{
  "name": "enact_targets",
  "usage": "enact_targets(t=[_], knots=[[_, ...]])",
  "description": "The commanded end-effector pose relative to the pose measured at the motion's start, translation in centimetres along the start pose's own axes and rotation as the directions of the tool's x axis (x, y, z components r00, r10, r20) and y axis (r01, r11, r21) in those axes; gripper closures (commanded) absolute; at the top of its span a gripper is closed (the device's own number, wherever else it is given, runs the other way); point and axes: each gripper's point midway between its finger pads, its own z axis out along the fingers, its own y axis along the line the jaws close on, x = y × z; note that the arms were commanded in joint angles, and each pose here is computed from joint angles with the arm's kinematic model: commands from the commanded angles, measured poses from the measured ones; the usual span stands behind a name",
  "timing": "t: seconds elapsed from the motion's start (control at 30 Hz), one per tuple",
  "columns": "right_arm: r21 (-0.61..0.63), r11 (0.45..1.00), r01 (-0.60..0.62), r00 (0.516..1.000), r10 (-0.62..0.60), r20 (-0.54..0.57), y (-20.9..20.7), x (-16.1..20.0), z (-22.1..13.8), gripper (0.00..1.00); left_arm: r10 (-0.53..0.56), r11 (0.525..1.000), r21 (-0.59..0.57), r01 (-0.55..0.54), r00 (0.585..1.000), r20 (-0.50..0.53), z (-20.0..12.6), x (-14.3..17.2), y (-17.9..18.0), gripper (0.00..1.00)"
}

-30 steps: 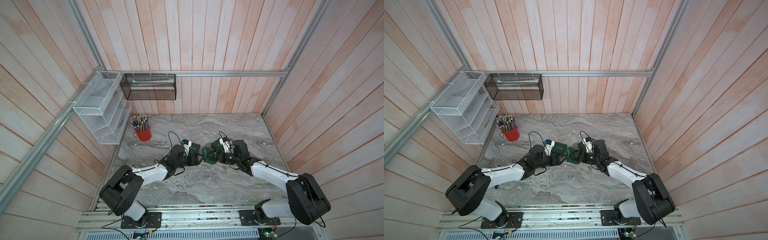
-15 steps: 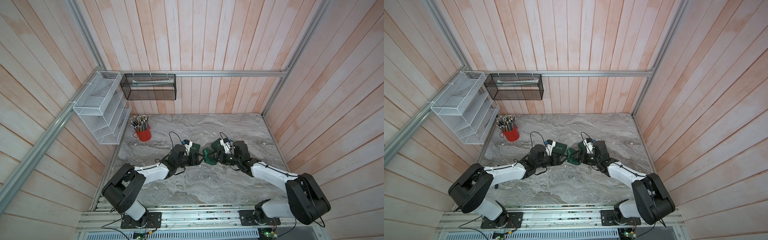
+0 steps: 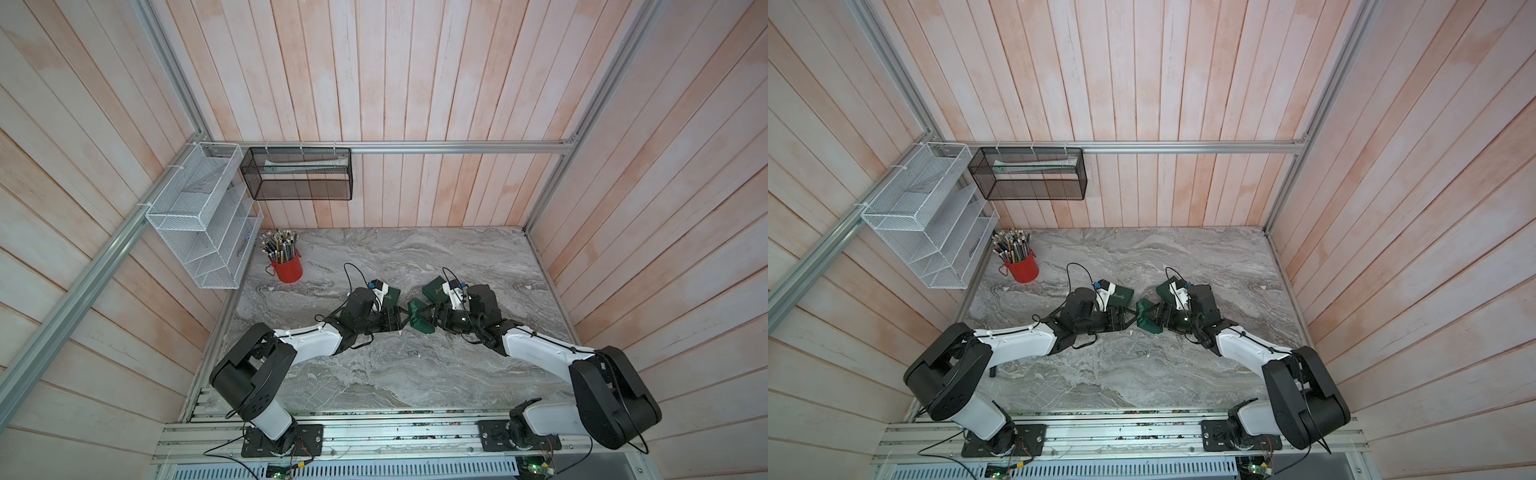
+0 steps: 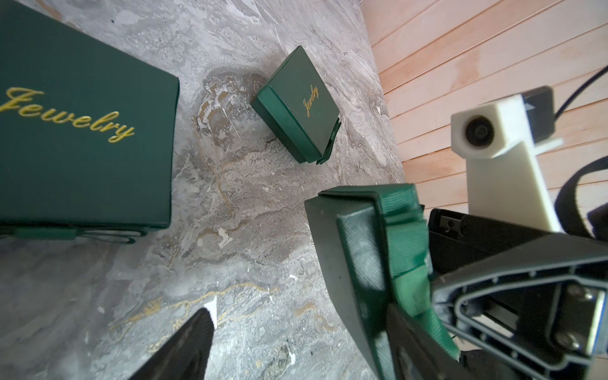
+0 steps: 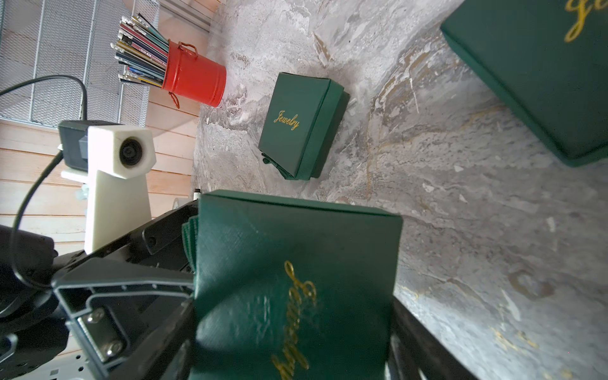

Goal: Take the rings out of the lift-off lid box
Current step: Open the lid on the jewelry box.

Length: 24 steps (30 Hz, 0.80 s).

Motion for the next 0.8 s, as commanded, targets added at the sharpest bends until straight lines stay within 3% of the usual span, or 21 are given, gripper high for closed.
enact_targets(t=[0.0,0.77], knots=[[-0.147,0.987,0.059,0.998,-0.056,0.018,3.8,-0.9,-0.3,0.29,-0.011,0.998,-0.059,0.005,0.996,-0.093,0.7,2.7,1.7,0.17],[-0.11,0.994,-0.004,1.0,0.006,0.02,1.7,-0.5,-0.4,0.31,-0.066,0.99,-0.137,0.044,0.985,-0.159,0.2,6.0,4.3,0.19]])
